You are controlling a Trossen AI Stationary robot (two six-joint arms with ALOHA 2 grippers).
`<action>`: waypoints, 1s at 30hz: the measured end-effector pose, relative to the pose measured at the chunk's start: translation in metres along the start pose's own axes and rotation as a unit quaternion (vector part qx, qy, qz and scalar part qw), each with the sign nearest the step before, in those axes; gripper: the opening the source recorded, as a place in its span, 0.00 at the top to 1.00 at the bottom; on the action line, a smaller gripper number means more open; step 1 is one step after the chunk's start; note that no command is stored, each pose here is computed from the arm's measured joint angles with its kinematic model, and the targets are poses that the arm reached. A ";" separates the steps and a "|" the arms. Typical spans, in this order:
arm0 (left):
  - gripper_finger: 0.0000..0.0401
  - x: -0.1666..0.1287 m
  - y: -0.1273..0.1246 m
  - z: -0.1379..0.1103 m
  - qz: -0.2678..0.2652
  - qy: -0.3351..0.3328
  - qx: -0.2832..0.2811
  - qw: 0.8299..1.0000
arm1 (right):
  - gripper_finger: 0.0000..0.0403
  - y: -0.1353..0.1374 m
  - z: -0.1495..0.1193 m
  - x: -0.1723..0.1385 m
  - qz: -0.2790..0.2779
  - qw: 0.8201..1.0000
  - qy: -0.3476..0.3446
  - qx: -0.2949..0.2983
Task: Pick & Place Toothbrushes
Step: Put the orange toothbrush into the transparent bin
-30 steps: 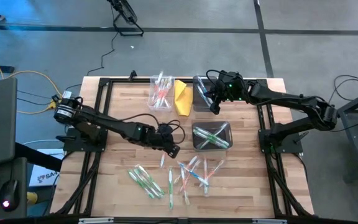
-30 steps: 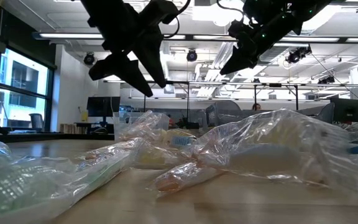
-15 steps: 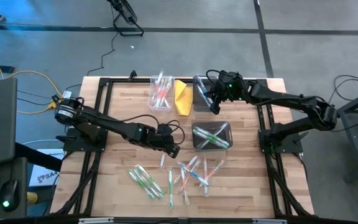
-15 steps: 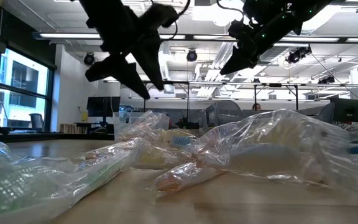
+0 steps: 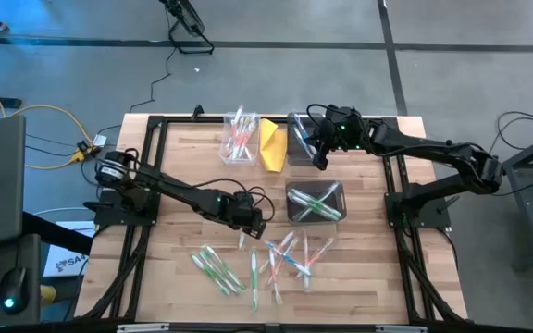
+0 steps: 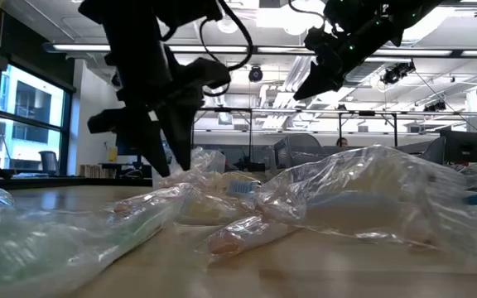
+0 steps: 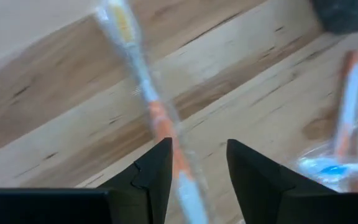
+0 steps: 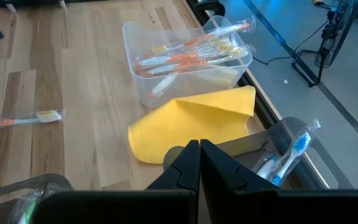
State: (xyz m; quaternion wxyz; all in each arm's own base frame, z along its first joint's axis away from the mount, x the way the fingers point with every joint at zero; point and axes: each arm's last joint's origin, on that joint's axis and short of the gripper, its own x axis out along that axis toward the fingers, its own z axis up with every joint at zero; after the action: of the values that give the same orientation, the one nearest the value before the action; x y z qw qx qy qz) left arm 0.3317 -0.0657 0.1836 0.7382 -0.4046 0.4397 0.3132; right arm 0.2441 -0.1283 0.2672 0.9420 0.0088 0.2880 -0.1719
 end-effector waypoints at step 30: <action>0.63 0.003 0.005 0.000 0.032 -0.019 -0.006 0.999 | 0.99 0.000 0.000 0.000 0.000 1.000 0.002 0.000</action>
State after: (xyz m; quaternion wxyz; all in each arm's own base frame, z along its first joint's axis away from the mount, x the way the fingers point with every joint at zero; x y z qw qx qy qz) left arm 0.3294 -0.0630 0.1791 0.7336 -0.3889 0.4365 0.3466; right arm 0.2440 -0.1282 0.2669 0.9415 0.0093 0.2899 -0.1717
